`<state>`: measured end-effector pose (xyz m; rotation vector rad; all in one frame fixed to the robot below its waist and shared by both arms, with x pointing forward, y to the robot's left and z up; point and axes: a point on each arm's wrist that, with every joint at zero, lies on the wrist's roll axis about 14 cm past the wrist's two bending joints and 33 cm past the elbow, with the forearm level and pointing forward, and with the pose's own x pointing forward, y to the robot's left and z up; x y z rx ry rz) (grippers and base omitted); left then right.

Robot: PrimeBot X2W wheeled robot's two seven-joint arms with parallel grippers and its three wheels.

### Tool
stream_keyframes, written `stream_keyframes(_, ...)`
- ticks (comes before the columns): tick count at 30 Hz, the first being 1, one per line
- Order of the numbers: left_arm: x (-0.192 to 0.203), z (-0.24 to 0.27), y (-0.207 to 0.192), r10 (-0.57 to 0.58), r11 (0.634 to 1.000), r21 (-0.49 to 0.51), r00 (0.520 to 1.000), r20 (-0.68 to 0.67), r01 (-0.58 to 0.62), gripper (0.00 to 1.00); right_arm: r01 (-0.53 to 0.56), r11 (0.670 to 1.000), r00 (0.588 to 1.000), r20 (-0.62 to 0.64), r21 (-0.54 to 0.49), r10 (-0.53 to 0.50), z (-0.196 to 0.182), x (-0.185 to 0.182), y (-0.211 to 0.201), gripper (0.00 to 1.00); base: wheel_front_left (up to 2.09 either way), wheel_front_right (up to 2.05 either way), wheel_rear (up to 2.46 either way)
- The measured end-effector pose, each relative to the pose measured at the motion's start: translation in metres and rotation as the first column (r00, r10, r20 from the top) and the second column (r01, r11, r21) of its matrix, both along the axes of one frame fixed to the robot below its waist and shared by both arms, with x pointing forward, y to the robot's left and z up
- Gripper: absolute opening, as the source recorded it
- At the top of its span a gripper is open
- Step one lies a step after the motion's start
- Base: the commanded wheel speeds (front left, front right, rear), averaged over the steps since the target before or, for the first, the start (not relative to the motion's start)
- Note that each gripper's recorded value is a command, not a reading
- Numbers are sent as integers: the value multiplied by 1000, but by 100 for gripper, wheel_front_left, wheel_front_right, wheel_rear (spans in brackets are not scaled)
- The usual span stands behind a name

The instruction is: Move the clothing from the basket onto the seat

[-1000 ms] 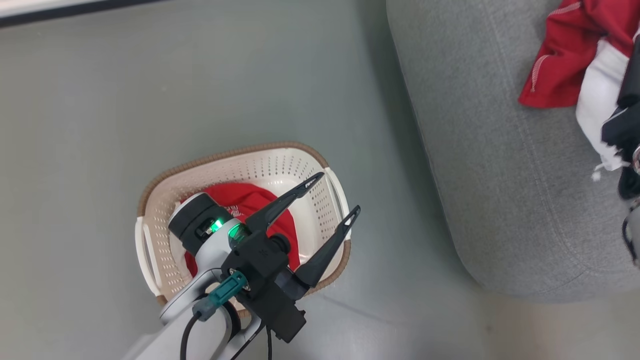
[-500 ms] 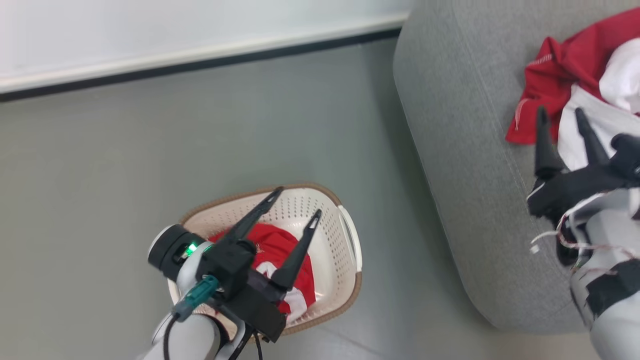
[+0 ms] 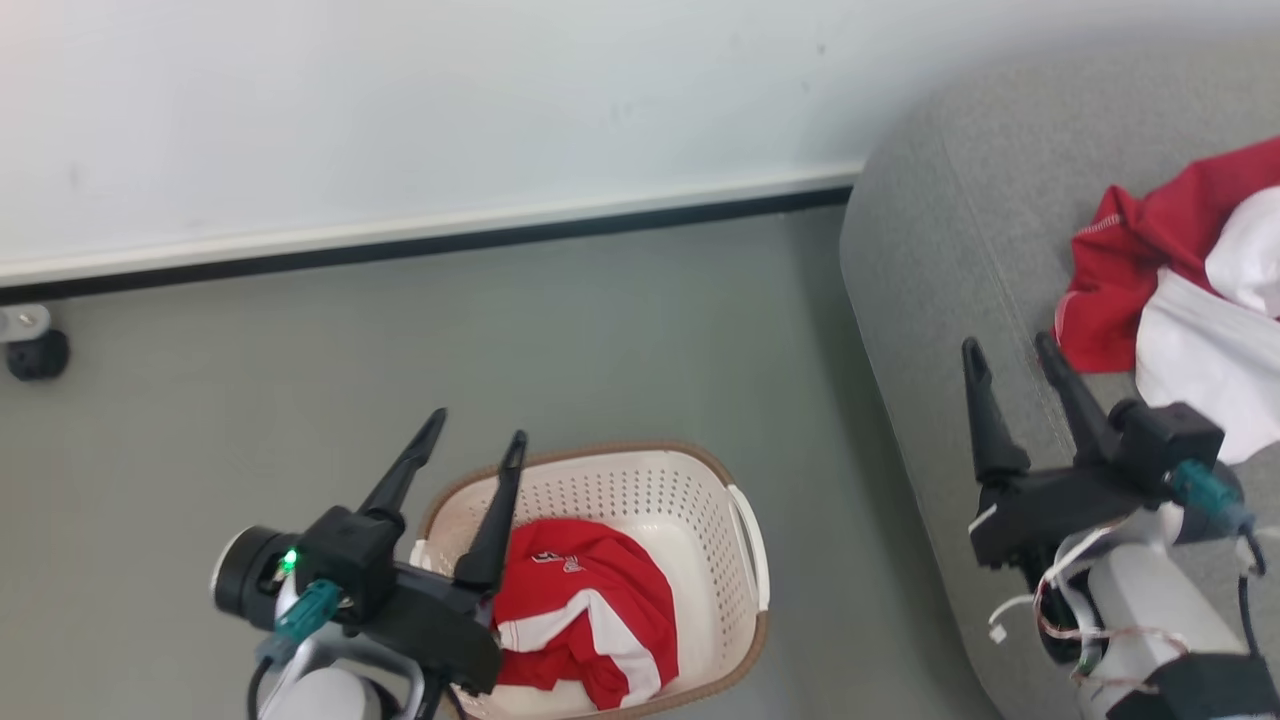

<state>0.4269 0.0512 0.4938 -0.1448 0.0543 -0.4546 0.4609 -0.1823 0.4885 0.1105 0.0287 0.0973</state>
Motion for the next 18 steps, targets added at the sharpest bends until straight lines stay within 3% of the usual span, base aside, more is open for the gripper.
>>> stream_keyframes(18,-31,11,65,217,976,-9,976,16,-217,100,-63,998,997,47,16,63,10,-54,38,100,0,0,0)
